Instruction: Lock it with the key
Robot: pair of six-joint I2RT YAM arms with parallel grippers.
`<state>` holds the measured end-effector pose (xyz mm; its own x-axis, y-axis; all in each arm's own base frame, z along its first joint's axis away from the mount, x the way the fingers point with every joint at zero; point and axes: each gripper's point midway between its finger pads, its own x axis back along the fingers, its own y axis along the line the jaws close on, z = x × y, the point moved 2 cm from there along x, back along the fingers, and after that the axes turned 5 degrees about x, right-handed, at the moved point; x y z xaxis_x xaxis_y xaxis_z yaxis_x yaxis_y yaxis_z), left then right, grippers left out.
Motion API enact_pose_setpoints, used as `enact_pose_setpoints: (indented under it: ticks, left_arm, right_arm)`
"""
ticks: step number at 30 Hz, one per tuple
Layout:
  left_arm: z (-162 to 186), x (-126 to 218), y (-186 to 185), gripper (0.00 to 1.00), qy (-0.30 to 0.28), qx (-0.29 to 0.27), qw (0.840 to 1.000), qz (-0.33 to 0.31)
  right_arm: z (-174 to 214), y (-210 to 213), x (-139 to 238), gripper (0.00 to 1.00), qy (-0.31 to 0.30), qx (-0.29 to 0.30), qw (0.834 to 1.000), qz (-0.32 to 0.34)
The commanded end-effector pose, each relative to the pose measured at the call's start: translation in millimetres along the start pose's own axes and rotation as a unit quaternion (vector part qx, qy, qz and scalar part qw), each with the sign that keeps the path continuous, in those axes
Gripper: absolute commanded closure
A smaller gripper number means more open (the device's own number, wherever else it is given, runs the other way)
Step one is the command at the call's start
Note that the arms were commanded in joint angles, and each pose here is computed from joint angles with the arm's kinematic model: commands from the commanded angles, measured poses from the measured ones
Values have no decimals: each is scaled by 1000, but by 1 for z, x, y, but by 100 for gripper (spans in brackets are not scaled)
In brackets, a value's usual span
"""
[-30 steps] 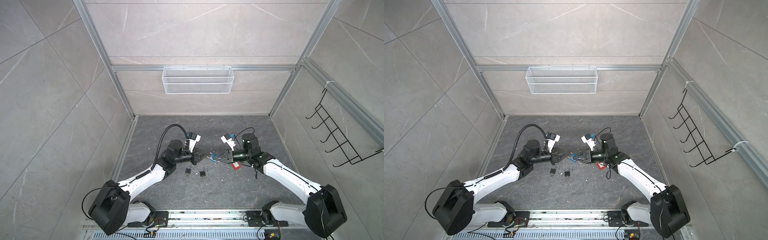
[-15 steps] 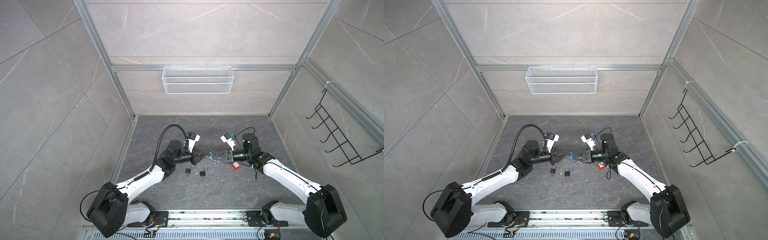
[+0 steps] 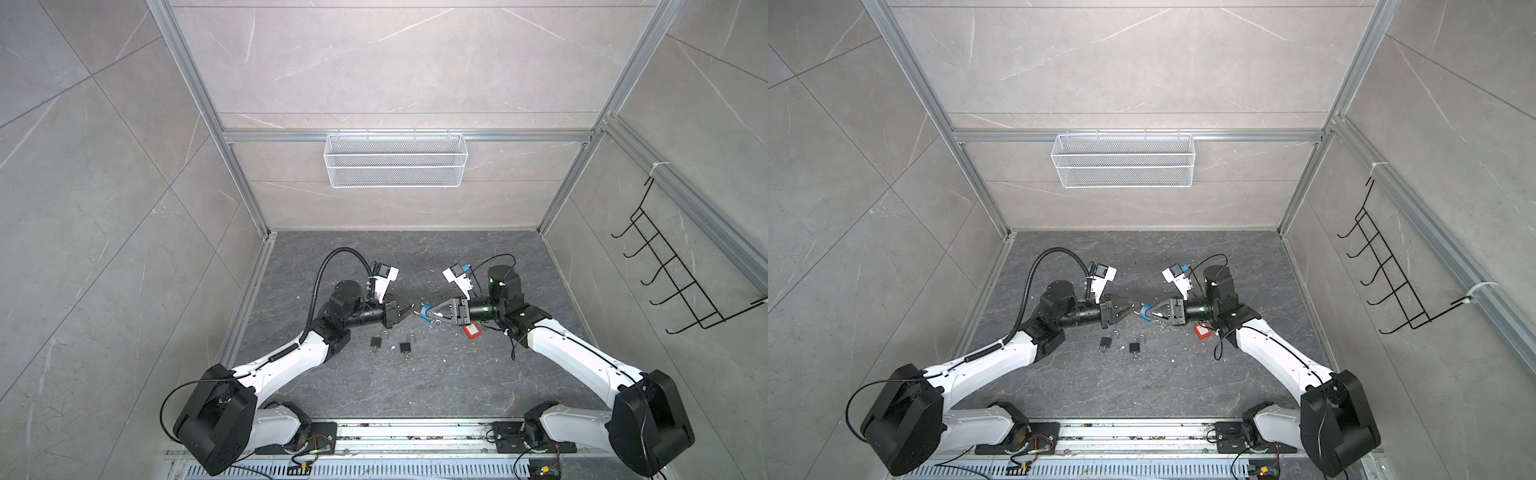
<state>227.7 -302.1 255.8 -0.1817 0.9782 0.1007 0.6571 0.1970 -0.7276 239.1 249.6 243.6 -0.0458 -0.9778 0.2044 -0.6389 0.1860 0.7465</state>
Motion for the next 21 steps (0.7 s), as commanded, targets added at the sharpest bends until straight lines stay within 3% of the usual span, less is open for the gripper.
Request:
enact_pose_setpoints:
  ticks: [1,4,11,14,17,21]
  left_arm:
    - [21,0,-60,100,53,-47,988,137]
    - [5,6,-47,100,-1,-25,993,118]
    - [-16,17,-43,100,-68,-6,990,123]
    - [-17,18,-42,100,-72,-6,990,122]
    - [-16,18,-40,100,-72,-4,990,118]
    - [-16,18,-36,100,-75,-2,991,112]
  right_arm:
    - [-22,-25,2,95,-64,5,996,68]
    - [-23,-18,3,82,-77,4,996,38]
    - [-27,-3,6,81,-104,10,994,-15]
    - [-28,-2,6,87,-112,3,993,-26]
    - [-32,-2,7,99,-122,-1,992,-28]
    - [-36,-4,10,100,-139,-5,990,-24]
